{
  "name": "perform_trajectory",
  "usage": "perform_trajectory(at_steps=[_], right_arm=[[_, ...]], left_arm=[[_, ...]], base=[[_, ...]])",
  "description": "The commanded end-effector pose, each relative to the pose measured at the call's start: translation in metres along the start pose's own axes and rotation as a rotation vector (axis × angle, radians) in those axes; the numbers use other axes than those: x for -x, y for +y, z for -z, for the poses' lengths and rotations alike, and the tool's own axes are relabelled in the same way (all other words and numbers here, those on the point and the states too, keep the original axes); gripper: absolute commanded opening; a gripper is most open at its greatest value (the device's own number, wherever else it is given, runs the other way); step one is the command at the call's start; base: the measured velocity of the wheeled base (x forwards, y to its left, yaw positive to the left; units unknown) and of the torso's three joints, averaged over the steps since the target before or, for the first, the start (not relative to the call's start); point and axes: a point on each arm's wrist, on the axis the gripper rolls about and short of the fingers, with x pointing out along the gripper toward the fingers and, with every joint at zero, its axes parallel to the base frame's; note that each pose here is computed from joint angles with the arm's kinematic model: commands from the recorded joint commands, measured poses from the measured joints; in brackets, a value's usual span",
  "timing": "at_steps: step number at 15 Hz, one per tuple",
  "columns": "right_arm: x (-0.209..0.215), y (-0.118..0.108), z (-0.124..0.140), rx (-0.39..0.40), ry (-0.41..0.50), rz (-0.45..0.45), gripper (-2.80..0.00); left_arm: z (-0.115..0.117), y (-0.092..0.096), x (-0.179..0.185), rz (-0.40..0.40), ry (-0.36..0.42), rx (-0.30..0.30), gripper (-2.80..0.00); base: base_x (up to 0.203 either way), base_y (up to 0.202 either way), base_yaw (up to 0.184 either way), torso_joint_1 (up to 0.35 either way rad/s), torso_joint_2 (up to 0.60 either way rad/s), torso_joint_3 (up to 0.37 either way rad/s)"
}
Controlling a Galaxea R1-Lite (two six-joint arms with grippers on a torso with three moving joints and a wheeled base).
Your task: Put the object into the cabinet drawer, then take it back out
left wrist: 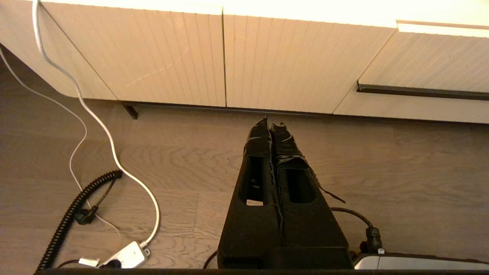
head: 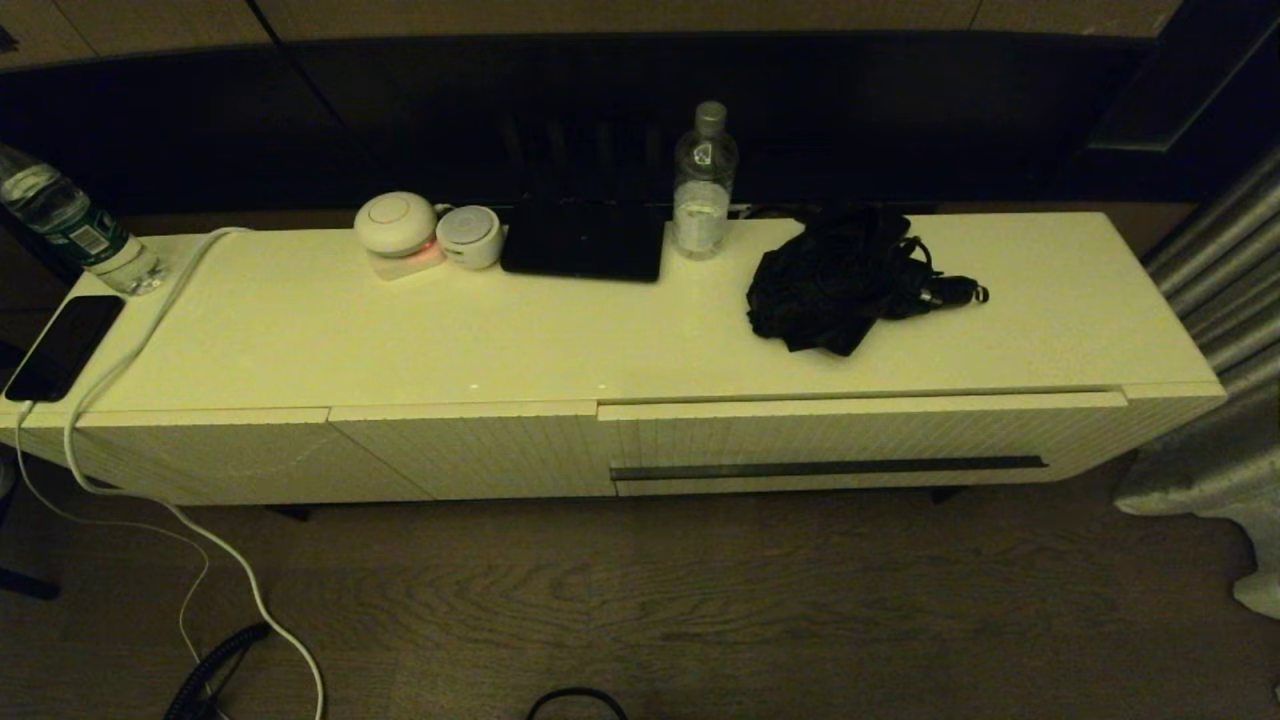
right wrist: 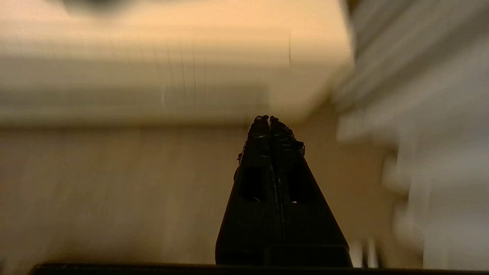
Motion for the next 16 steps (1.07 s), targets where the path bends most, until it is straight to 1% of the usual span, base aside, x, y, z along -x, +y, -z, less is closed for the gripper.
perform_trajectory(at_steps=[1,2,3,4,5,6,7,9,11,12,14,15,16], right_arm=[[0.027,-0.006,0.027,-0.114,0.102,0.031,-2.80],[0.029,-0.006,0.028,-0.172,0.101,0.045,-2.80],[0.030,-0.006,0.031,-0.155,0.128,0.061,-2.80],[0.032,-0.005,0.035,-0.122,0.141,0.045,-2.80],[0.037,-0.004,0.039,-0.113,0.139,0.009,-2.80],[0.041,-0.003,0.042,-0.103,0.164,-0.017,-2.80],[0.045,-0.004,0.047,-0.098,0.159,-0.025,-2.80],[0.049,-0.004,0.067,-0.082,0.145,-0.051,-2.80],[0.049,-0.002,0.088,-0.009,0.128,-0.095,-2.80],[0.046,-0.001,0.093,0.005,0.116,-0.113,-2.80],[0.036,0.001,0.102,-0.073,0.079,-0.118,-2.80],[0.031,0.003,0.102,-0.084,0.013,-0.128,-2.80],[0.026,0.004,0.104,-0.073,-0.054,-0.142,-2.80]], left_arm=[[0.000,0.000,0.000,-0.001,-0.002,0.001,-2.80],[0.000,0.000,0.000,-0.001,-0.002,0.001,-2.80],[0.000,0.000,0.000,-0.001,-0.002,0.001,-2.80],[0.000,0.000,0.000,-0.001,-0.002,0.001,-2.80],[0.000,0.000,0.000,-0.001,-0.002,0.001,-2.80],[0.000,0.000,0.000,-0.001,-0.002,0.001,-2.80],[0.000,0.000,0.000,-0.001,-0.002,0.001,-2.80],[0.000,0.000,0.000,-0.001,-0.002,0.001,-2.80],[0.000,0.000,0.000,-0.001,-0.002,0.001,-2.80],[0.000,0.000,0.000,-0.001,-0.002,0.001,-2.80],[0.000,0.000,0.000,-0.001,-0.002,0.001,-2.80],[0.000,0.000,0.000,-0.001,-0.002,0.001,-2.80],[0.000,0.000,0.000,-0.001,-0.002,0.001,-2.80]], base=[[0.000,0.000,0.000,0.000,0.00,0.000],[0.000,0.000,0.000,0.000,0.00,0.000],[0.000,0.000,0.000,0.000,0.00,0.000],[0.000,0.000,0.000,0.000,0.00,0.000],[0.000,0.000,0.000,0.000,0.00,0.000],[0.000,0.000,0.000,0.000,0.00,0.000],[0.000,0.000,0.000,0.000,0.00,0.000],[0.000,0.000,0.000,0.000,0.00,0.000],[0.000,0.000,0.000,0.000,0.00,0.000],[0.000,0.000,0.000,0.000,0.00,0.000],[0.000,0.000,0.000,0.000,0.00,0.000],[0.000,0.000,0.000,0.000,0.00,0.000],[0.000,0.000,0.000,0.000,0.00,0.000]])
